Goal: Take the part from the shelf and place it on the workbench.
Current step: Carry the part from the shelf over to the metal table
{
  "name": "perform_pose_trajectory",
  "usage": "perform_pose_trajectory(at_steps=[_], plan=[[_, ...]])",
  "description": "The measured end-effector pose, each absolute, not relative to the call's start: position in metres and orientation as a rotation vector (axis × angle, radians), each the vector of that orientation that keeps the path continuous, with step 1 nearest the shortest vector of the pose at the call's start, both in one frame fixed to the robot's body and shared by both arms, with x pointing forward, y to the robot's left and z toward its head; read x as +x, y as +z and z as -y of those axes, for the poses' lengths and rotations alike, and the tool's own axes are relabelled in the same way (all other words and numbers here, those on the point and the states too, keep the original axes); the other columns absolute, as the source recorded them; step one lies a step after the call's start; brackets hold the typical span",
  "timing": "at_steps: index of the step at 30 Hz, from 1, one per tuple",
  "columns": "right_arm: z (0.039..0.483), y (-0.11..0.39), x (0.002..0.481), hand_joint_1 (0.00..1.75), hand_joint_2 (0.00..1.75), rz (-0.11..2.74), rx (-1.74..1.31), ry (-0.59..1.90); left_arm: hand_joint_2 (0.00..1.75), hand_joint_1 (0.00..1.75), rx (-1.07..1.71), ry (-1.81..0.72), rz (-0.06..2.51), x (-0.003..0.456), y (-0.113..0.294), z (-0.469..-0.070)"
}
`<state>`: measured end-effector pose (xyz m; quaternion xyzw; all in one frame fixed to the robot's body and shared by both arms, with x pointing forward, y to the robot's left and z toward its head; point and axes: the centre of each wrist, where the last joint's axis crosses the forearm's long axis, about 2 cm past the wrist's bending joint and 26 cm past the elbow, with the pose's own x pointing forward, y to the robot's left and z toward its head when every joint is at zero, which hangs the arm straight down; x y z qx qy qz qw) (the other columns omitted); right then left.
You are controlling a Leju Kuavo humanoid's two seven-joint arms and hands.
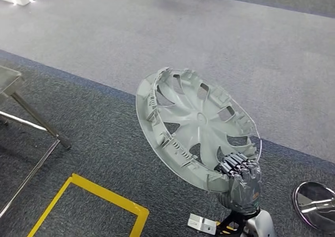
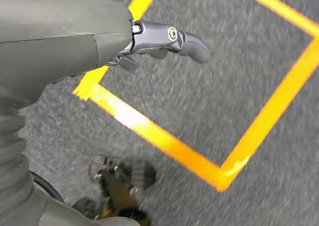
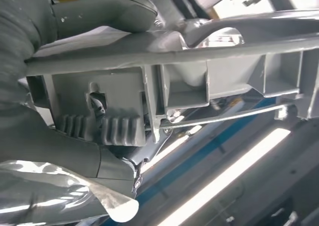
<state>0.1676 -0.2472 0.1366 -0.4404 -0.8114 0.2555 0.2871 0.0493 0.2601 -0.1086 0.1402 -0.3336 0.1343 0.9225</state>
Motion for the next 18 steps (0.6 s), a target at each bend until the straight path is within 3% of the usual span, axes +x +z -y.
perform_pose_trajectory(at_steps=[18], plan=[[0.2454, 0.1328, 0.1663, 1.75, 1.75, 2.156, -1.158, 0.703, 1.75, 0.0, 0.276, 0.308, 0.688, 0.0513, -0.1084, -0.2589]])
